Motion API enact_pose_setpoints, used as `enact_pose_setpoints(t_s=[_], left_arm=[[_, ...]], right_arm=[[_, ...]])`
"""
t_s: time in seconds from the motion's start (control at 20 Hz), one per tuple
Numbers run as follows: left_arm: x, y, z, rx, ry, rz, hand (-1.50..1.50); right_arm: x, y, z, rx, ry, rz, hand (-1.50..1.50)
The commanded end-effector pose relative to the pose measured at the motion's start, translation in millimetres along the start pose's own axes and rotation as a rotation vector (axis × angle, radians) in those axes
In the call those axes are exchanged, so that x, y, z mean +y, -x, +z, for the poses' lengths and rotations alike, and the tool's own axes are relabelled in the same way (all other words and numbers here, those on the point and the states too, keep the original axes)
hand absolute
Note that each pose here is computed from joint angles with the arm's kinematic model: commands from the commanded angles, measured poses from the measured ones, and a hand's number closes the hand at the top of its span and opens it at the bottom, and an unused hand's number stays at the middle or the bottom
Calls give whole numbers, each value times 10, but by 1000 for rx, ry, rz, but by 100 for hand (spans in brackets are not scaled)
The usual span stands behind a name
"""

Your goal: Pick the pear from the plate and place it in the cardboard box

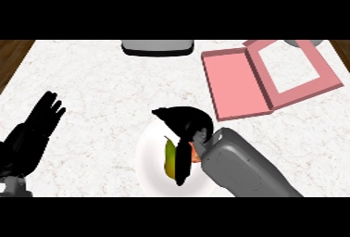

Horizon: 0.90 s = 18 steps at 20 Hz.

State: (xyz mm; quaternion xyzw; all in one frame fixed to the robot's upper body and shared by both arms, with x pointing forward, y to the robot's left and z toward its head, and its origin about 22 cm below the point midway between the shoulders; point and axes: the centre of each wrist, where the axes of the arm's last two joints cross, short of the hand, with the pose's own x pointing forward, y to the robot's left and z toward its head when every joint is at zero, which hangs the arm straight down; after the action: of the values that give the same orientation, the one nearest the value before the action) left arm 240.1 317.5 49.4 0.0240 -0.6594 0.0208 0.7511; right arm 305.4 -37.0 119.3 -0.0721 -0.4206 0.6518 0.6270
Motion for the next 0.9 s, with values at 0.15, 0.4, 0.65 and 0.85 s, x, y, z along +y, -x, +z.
enact_pose_setpoints(t_s=[0.15, 0.4, 0.65, 0.85], left_arm=[[-2, -158, -52, -9, 11, -8, 0], [-186, -40, -72, -17, -1, -3, 0], [134, -25, -150, 0, -2, 1, 0], [38, -240, -134, -4, 11, -9, 0]], right_arm=[[54, 37, -69, 52, -44, 36, -150], [-57, -58, -236, 101, -37, 49, -150], [173, -55, -222, 115, -40, 61, -150], [148, 17, -322, 139, -63, 86, -150]])
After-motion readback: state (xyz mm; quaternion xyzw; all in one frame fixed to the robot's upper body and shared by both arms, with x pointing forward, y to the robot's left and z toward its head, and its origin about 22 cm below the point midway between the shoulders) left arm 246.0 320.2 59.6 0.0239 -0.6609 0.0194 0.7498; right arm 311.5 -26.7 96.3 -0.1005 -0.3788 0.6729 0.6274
